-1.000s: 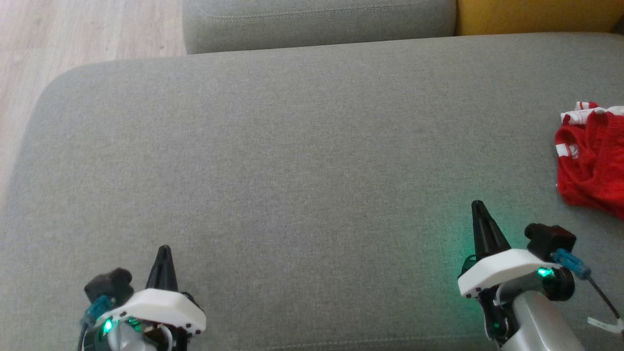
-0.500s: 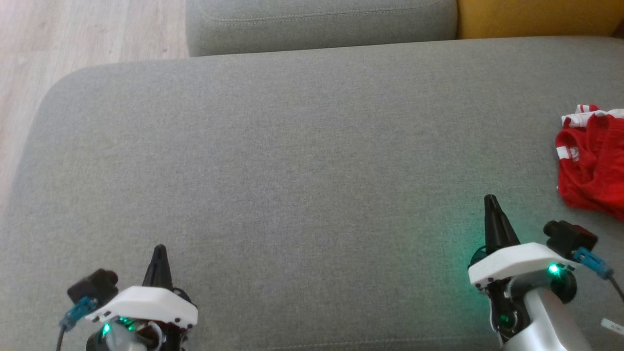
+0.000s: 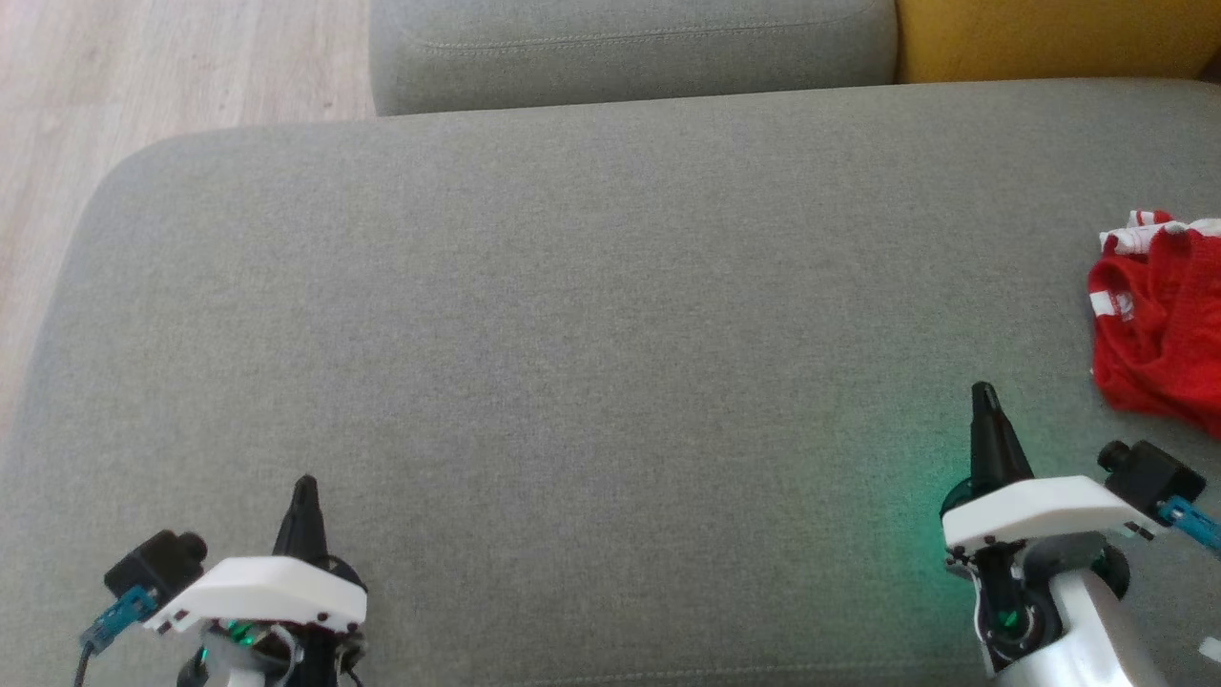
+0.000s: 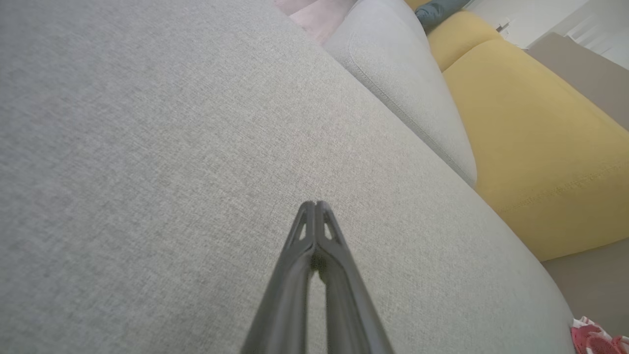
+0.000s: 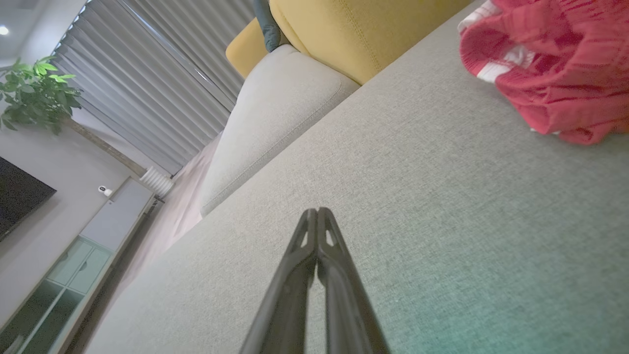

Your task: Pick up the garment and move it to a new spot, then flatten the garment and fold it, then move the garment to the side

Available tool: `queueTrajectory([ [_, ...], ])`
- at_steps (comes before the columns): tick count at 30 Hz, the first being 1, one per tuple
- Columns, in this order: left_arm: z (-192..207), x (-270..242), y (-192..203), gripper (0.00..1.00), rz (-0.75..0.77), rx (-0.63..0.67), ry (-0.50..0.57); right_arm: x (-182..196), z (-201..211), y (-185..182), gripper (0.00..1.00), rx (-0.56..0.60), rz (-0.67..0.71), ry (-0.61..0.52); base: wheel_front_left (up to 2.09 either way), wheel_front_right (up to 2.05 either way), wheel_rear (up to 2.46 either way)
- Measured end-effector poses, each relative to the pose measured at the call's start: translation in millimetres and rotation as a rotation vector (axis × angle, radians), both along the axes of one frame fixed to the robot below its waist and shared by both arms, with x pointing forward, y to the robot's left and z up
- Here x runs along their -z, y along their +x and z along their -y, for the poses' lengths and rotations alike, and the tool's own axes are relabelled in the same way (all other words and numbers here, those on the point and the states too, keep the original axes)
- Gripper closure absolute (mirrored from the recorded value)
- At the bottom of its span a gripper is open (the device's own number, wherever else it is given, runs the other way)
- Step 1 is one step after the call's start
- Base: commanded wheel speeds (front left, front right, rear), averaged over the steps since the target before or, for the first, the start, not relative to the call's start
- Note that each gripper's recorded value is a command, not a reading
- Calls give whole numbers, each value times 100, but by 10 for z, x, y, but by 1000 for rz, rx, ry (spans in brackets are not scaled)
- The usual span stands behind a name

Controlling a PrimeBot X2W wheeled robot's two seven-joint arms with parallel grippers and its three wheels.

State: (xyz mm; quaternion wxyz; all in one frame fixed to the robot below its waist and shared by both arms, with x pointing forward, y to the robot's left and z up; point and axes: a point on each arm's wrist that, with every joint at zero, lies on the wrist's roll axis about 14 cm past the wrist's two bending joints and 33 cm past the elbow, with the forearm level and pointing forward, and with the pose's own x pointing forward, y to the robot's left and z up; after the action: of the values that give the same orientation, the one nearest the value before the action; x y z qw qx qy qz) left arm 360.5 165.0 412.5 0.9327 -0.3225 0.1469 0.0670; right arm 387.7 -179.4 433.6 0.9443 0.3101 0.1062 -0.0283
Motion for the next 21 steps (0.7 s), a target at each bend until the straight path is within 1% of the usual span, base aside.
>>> queueTrajectory([
  [13, -23, -54, 12, 100, 8, -36, -147, -31, 61, -28, 100, 53, -2, 150, 0, 0, 0],
  [21, -48, -78, 17, 100, 12, -61, -239, -115, 80, 1, 100, 76, 19, 242, 0, 0, 0],
])
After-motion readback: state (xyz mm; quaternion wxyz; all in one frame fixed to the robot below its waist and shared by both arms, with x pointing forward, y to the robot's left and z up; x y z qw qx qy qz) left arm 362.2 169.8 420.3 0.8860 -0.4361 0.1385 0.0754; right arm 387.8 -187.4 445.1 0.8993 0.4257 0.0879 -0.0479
